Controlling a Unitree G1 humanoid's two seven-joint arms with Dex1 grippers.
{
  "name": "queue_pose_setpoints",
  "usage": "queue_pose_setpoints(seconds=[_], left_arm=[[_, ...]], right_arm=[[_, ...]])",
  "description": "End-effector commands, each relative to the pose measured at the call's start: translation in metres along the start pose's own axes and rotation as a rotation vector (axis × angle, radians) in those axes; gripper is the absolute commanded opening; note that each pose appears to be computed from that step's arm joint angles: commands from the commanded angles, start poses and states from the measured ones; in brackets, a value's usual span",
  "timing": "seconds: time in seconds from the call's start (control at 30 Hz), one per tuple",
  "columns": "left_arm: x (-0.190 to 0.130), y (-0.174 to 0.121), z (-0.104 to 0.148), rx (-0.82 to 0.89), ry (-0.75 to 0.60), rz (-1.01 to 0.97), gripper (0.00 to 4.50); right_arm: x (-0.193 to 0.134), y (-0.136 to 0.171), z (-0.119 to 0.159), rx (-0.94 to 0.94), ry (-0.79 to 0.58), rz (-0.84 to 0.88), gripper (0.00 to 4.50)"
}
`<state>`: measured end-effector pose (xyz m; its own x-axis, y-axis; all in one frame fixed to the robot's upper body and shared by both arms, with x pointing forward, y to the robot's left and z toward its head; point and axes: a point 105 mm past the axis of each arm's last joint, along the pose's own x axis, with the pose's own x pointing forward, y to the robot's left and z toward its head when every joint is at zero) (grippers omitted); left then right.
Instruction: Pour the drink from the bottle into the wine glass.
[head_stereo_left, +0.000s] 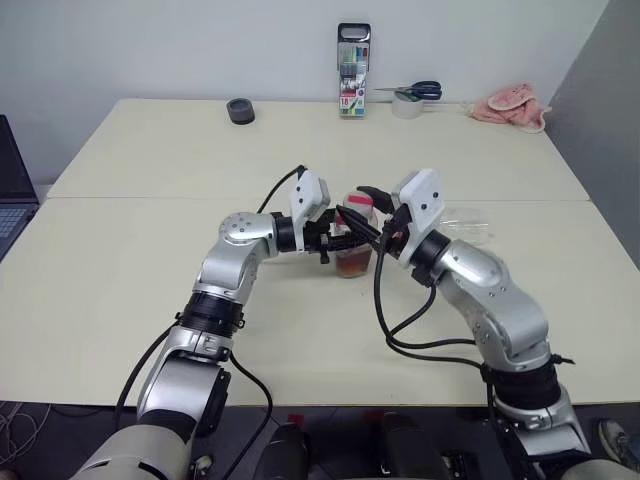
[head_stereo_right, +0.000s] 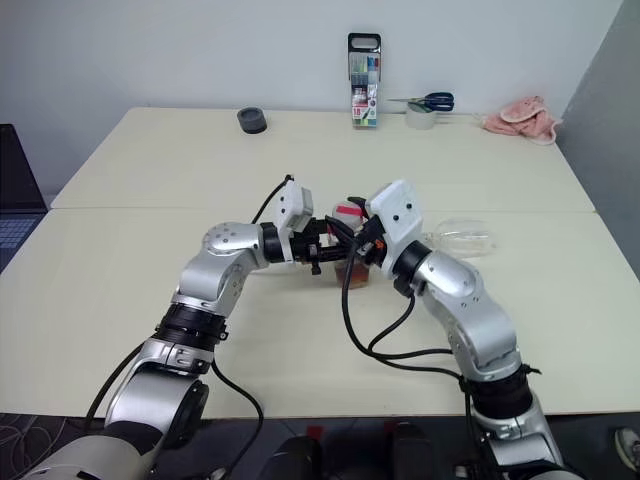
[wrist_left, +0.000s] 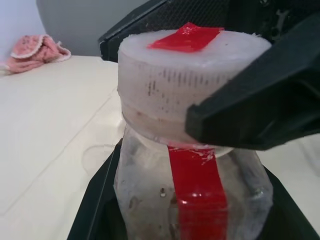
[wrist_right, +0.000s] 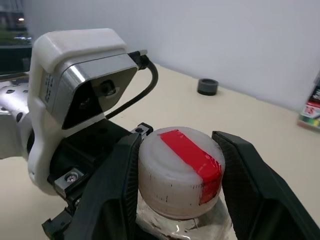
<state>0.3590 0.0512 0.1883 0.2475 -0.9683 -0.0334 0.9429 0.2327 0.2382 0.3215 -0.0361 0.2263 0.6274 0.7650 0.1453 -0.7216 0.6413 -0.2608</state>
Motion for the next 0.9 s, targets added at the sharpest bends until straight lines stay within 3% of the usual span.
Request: queue_pose_setpoints(seconds=[0.03, 0.2, 0.37, 0.43, 0.53, 0.63, 0.73, 0.9], left_arm=[[0.001, -0.010, 0.012, 0.045, -0.019, -0.060, 1.79], [-0.003, -0.020, 0.014, 0.047, -0.016, -0.133, 1.78], [-0.004, -0.018, 0.016, 0.038, -0.023, -0.128, 1.78], [-0.004, -0.016, 0.017, 0.033, -0.030, -0.114, 1.78], [-0.001, -0.009, 0.018, 0.014, -0.040, -0.068, 1.78], [0.000, -0.003, 0.017, 0.015, -0.032, -0.033, 1.78], [0.003, 0.001, 0.014, 0.029, -0.015, -0.001, 1.78], [0.008, 0.003, 0.011, 0.041, -0.015, 0.008, 1.78]], right_arm=[[-0.006, -0.001, 0.018, -0.078, -0.060, 0.180, 1.93], [-0.021, 0.003, 0.017, -0.070, 0.016, 0.487, 1.93], [-0.027, -0.002, 0.014, -0.048, 0.069, 0.519, 1.93], [-0.027, -0.010, 0.016, -0.041, 0.048, 0.424, 1.93], [-0.036, -0.022, 0.021, -0.118, 0.016, 0.208, 2.87], [-0.046, -0.007, 0.020, -0.096, 0.019, 0.117, 3.87], [-0.051, 0.008, 0.018, -0.052, -0.005, 0.007, 3.92], [-0.040, 0.004, 0.009, -0.024, -0.010, -0.256, 3.92]])
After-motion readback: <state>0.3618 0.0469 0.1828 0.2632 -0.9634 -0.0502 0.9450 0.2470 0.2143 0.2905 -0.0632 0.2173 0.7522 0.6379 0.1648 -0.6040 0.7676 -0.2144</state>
